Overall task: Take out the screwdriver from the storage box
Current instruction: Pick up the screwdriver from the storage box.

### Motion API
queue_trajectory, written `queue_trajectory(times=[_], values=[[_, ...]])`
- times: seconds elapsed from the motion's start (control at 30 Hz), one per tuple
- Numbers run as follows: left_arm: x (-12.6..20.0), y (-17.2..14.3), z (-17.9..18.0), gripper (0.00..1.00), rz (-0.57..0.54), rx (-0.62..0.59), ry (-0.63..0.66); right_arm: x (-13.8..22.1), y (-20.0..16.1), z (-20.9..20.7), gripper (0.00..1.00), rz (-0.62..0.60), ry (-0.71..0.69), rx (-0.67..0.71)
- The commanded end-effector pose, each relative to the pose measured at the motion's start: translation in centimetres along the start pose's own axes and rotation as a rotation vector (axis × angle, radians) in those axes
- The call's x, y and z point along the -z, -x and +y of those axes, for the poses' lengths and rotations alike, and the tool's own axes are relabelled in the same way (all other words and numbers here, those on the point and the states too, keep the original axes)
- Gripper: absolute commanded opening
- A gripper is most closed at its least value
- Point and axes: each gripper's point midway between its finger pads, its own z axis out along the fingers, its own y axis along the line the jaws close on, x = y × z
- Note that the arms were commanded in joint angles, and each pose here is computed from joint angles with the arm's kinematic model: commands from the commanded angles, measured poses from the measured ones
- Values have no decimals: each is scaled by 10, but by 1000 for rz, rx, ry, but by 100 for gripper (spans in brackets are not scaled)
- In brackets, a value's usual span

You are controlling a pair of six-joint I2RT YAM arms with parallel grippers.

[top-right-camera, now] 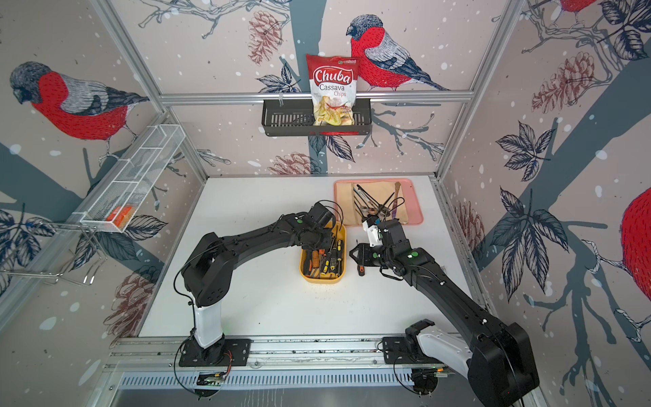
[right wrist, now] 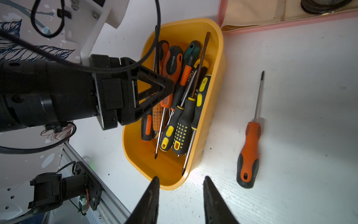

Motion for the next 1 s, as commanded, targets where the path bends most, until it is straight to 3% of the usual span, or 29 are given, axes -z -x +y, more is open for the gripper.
queue_trajectory(times=[0.0, 0.37, 0.5, 0.67, 0.97], values=[[-2, -3, 9, 47, -6, 12, 60, 0, 3, 3, 39, -12, 16, 22], [-25, -11, 12, 36, 28, 0, 88, -1, 3, -4, 39, -11, 0, 10], [-26, -12, 12, 23, 36, -10, 90, -1, 2, -7, 39, -14, -7, 4], [-14, -7, 8, 11, 21, -21, 77, -3, 2, -9, 39, -16, -8, -5], [25, 4, 2, 11, -25, -59, 33, -8, 6, -8, 39, -23, 7, -29]])
